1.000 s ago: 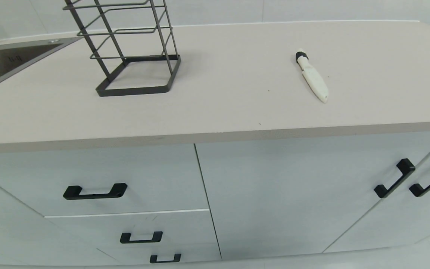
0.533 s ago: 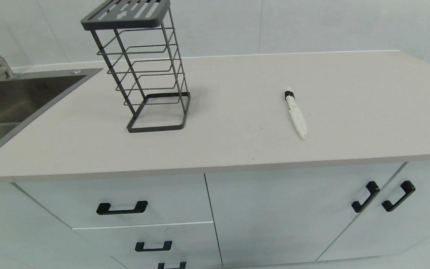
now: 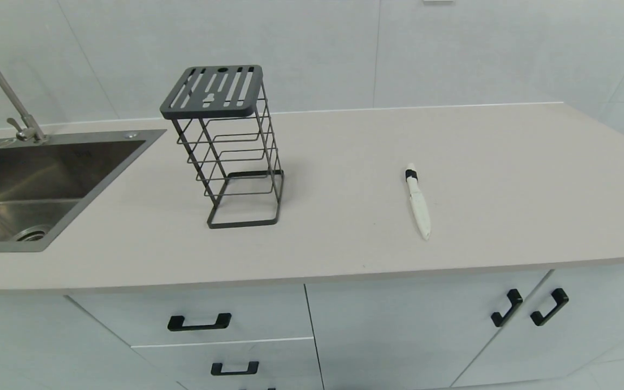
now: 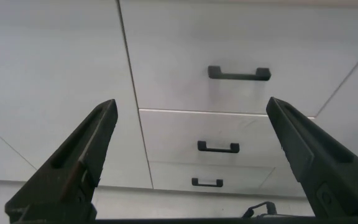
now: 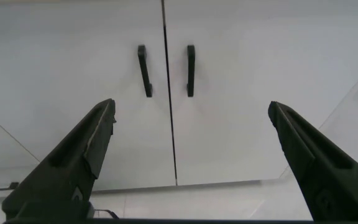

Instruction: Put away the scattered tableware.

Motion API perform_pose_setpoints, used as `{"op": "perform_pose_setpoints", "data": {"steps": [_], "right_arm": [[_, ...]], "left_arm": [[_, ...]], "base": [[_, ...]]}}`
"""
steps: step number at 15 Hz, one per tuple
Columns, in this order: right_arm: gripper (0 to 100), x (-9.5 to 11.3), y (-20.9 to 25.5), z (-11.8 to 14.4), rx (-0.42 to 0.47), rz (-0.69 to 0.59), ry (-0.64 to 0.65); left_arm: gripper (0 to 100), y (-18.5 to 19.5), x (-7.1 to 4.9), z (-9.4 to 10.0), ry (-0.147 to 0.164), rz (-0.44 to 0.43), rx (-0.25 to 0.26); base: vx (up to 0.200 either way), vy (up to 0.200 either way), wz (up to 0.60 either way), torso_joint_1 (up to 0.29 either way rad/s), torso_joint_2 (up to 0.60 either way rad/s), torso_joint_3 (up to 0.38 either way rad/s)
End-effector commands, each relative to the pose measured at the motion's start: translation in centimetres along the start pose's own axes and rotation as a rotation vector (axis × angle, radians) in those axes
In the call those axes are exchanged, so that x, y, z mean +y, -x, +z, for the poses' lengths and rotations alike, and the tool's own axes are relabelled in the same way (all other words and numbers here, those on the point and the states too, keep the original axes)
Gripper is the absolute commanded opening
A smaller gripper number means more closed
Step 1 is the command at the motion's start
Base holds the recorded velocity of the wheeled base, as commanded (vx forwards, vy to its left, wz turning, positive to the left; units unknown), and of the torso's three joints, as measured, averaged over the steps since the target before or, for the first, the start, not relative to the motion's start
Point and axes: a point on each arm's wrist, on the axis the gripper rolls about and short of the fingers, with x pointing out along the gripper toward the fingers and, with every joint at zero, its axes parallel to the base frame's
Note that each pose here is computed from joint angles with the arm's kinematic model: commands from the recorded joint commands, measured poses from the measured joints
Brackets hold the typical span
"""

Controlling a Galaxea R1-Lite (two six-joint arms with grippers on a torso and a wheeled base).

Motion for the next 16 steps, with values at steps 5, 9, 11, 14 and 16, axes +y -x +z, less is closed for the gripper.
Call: {"op": "perform_pose_setpoints", "data": {"steps": [5, 9, 11, 14, 16], "right_arm": [[100, 0.00, -0.01, 0.00, 0.001, 0.000, 0.001], [100, 0.00, -0.01, 0.00, 0.001, 0.000, 0.001], [100, 0.00, -0.01, 0.00, 0.001, 0.000, 0.001], [100, 0.00, -0.01, 0.00, 0.001, 0.000, 0.002], [100, 0.01, -0.01, -0.01, 0.003, 0.003, 0.010]], "left_arm": [[100, -0.01, 0.00, 0.02, 0.002, 0.002, 0.000], [100, -0.01, 0.00, 0.02, 0.003, 0.000, 0.000], [100, -0.01, 0.00, 0.02, 0.003, 0.002, 0.000], [100, -0.01, 0.00, 0.02, 0.003, 0.002, 0.000], [100, -0.01, 0.00, 0.02, 0.003, 0.002, 0.000]], "base": [[0.000, 0.000, 0.00, 0.302, -0.52, -0.244], [0.000, 0.000, 0.00, 0.283, -0.54, -0.256], [0.000, 0.000, 0.00, 0.290, -0.57, -0.269], [0.000, 0.000, 0.00, 0.308, -0.59, -0.266], [0.000, 0.000, 0.60, 0.298, -0.58, -0.278]]}}
